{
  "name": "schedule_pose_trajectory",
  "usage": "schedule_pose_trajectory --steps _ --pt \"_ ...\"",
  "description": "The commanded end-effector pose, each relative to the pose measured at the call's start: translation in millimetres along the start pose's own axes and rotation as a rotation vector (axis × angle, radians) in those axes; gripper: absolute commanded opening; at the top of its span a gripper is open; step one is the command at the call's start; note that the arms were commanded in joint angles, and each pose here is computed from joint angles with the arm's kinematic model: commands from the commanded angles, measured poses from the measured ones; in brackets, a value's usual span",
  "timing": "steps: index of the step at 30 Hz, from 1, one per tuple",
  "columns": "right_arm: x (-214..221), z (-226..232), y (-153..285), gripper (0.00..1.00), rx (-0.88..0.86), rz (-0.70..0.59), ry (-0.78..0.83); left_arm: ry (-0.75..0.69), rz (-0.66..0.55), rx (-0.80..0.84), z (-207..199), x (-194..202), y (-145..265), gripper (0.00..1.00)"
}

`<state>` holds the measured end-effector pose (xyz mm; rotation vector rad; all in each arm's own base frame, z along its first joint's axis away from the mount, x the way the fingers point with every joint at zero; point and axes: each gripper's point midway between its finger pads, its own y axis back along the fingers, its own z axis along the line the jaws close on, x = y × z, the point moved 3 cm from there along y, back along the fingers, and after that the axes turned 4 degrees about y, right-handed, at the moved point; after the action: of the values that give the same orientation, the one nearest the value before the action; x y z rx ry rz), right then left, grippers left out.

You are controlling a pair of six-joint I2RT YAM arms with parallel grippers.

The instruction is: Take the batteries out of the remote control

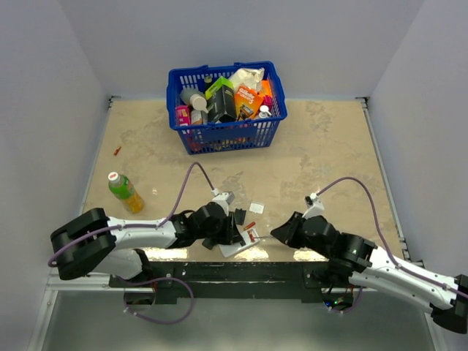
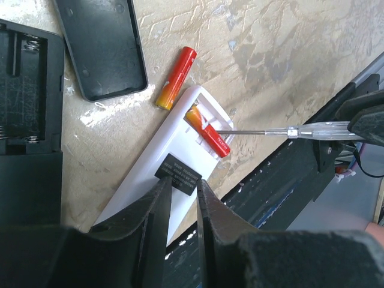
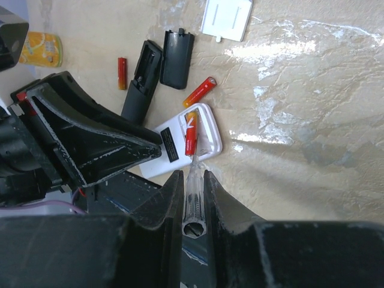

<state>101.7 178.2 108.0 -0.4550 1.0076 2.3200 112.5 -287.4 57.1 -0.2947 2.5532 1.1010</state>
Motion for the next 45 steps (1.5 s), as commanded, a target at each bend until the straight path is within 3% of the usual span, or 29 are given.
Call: schedule_pose_trajectory --steps 1,14,17,23,28,37,45 --pt "-7.5 8.6 10.1 0.00 -0.011 -0.007 0.010 -0.015 0.049 -0.129 28.4 15.1 -4.9 0.29" --pt "-16.6 25.6 1.3 0.00 -0.035 -0.034 0.054 -0.030 0.053 -0.123 16.1 10.8 -3.9 0.30" --pt "-22.4 37.5 0.2 0.00 -0.055 -0.046 0.055 -0.044 0.028 -0.144 9.3 0.2 4.4 0.34" --pt "-42.7 57.1 -8.0 0.00 -0.040 -0.098 0.094 -0.067 -0.189 -0.154 -28.4 -70.3 50.0 0.39" --pt "-60.5 73.5 -21.5 0.00 -0.040 -0.104 0.117 -0.051 -0.259 -0.220 -10.6 -96.7 70.5 0.41" --pt "-71.4 76.8 -16.9 0.00 -0.043 -0.102 0.138 -0.055 -0.279 -0.267 10.1 -98.3 82.6 0.44" --pt "-80.7 68.0 -0.9 0.00 0.039 -0.113 0.196 -0.157 -0.280 -0.241 -0.5 -106.1 89.4 0.48"
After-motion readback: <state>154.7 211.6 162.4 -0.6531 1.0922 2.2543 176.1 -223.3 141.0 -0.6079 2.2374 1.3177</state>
